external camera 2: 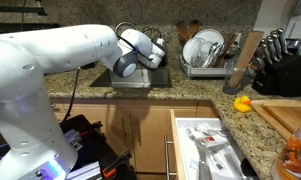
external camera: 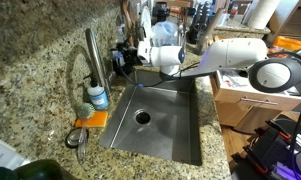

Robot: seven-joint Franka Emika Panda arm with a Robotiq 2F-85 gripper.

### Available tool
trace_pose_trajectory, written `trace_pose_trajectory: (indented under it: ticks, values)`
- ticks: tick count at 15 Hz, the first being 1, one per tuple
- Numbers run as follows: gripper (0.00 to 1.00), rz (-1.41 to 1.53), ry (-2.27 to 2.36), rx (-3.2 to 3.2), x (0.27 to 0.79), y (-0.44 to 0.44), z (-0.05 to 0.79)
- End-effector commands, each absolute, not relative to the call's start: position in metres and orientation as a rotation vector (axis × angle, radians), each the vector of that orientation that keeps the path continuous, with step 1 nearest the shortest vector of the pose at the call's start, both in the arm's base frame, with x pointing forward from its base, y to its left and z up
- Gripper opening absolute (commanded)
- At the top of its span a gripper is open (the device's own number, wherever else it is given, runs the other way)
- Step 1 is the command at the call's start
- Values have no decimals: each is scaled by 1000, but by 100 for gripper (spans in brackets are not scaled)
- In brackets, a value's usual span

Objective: Open the faucet

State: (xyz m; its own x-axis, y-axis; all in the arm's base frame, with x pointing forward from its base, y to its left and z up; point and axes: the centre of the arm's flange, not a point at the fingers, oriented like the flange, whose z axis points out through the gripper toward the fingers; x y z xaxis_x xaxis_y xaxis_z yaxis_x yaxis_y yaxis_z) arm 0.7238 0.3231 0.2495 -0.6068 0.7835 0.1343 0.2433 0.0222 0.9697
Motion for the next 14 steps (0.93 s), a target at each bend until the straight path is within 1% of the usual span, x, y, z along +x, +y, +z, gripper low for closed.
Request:
trace_pose_trajectory:
  ticks: [1,4,7,14]
  values:
    - [100,1685,1913,1067,714,335,253]
    - [100,1804,2008,1107,690,378,249]
    - [100,1818,2092,1062,676,400,242]
    - [100,1662,2021,663,701,373,248]
